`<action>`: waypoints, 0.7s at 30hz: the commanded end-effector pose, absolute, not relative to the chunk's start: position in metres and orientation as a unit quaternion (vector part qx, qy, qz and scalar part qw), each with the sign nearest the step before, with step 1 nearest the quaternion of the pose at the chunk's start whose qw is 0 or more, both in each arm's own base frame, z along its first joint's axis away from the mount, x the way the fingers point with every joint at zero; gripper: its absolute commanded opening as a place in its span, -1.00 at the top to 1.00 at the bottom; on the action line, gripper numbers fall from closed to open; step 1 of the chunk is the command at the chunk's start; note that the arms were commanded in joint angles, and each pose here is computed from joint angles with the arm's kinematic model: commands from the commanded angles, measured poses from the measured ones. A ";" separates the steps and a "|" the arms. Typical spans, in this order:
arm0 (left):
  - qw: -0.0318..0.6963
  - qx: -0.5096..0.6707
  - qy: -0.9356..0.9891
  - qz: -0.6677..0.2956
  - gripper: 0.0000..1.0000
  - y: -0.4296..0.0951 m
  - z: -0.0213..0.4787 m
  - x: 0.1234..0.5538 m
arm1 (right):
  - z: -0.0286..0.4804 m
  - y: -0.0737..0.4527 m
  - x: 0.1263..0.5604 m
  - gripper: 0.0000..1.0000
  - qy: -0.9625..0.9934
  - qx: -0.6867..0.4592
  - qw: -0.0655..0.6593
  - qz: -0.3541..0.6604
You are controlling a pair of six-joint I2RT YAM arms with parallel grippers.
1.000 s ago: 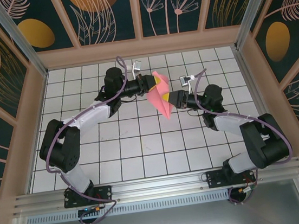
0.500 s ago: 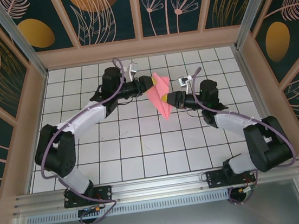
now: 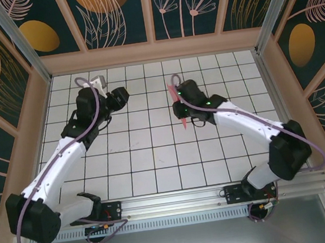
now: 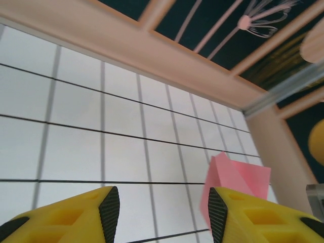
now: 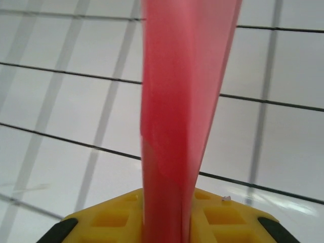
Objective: Fold a paper plane with a square sheet of paper (fold left side to right side)
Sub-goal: Turn over the paper at the center of the table.
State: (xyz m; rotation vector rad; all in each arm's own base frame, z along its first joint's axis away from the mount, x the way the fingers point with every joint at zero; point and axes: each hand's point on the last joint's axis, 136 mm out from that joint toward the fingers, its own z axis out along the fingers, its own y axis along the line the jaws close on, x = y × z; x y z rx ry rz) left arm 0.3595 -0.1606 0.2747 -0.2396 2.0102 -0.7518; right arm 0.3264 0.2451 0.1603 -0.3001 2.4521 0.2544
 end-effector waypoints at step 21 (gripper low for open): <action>0.538 -0.144 0.797 -0.233 -0.09 -0.111 0.288 0.334 | 0.026 0.266 0.294 0.37 0.887 -0.303 0.187 -0.295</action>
